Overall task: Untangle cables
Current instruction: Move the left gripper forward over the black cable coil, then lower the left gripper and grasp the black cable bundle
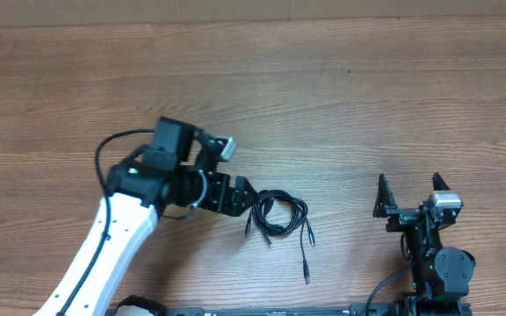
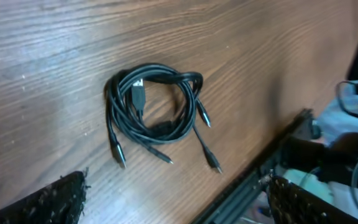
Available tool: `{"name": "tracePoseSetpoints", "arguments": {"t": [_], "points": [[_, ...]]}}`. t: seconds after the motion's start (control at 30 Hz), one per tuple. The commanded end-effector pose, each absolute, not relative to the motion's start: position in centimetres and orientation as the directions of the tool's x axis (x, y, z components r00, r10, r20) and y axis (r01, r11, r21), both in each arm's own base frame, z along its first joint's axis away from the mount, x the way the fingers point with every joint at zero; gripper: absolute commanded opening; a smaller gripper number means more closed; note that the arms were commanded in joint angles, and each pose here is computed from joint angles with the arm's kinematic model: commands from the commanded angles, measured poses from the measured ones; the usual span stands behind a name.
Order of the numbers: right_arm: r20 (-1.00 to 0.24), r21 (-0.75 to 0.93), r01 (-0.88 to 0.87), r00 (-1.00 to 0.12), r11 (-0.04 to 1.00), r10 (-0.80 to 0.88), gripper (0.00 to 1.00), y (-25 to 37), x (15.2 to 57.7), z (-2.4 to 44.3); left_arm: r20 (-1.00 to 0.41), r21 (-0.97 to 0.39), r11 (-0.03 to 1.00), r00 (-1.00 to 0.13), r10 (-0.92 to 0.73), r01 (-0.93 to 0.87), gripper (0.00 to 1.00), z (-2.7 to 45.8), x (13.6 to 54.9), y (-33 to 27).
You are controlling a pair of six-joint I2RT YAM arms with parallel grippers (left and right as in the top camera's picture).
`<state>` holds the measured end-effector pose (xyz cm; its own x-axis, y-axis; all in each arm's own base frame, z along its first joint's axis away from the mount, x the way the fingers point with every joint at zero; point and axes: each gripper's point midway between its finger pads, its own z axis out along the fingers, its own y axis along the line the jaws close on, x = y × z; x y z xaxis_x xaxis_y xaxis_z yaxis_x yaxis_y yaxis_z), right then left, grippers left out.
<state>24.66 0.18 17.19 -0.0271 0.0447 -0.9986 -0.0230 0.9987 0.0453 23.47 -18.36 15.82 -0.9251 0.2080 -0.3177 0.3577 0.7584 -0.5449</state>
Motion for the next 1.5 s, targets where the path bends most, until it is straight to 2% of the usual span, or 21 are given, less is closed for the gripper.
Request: {"name": "tracePoseSetpoints", "arguments": {"t": [0.0,0.23,0.43,0.6,0.77,0.83,0.9,0.97,1.0,1.23,1.47], "points": [[-0.998,0.044,-0.008,-0.036,0.999,0.044,1.00,-0.1,24.7,16.7,-0.359,-0.445,0.818,-0.910,0.209,0.364,0.93,15.8,24.3,-19.0],[-0.998,0.044,-0.008,-0.036,0.999,0.044,1.00,-0.1,24.7,16.7,-0.462,-0.214,0.869,-0.830,0.312,0.446,0.93,14.7,25.3,-21.0],[-0.998,0.044,-0.008,-0.036,0.999,0.044,1.00,-0.1,24.7,16.7,-0.392,0.041,0.903,-0.824,0.409,0.428,0.82,10.6,26.2,-19.7],[-0.998,0.044,-0.008,-0.036,0.999,0.044,1.00,-0.1,24.7,16.7,-0.273,0.087,0.897,-0.856,0.439,0.433,0.78,6.4,26.1,-19.4],[-0.998,0.044,-0.008,-0.036,0.999,0.044,1.00,-0.1,24.7,16.7,-0.204,0.017,0.891,-0.870,0.448,0.455,0.77,3.0,25.7,-21.0],[-0.998,0.044,-0.008,-0.036,0.999,0.044,1.00,-0.1,24.7,16.7,-0.185,-0.023,0.887,-0.873,0.450,0.462,0.68,2.0,25.4,-21.8],[-0.998,0.044,-0.008,-0.036,0.999,0.044,1.00,-0.1,24.7,16.7,-0.168,-0.064,0.882,-0.876,0.452,0.468,0.48,1.2,25.1,-22.5],[-0.998,0.044,-0.008,-0.036,0.999,0.044,1.00,-0.1,24.7,16.7,-0.157,-0.092,0.878,-0.877,0.454,0.470,0.21,0.7,24.9,-23.1],[-0.998,0.044,-0.008,-0.036,0.999,0.044,1.00,-0.1,24.7,16.7,-0.153,-0.095,0.878,-0.878,0.454,0.470,0.05,0.5,24.9,-23.1],[-0.998,0.044,-0.008,-0.036,0.999,0.044,1.00,-0.1,24.7,16.7,-0.184,-0.060,0.905,-0.896,0.405,0.421,0.04,1.5,25.9,-22.3],[-0.998,0.044,-0.008,-0.036,0.999,0.044,1.00,-0.1,24.7,16.7,-0.251,-0.086,0.928,-0.910,0.331,0.361,0.04,5.8,27.6,-21.6]]}}
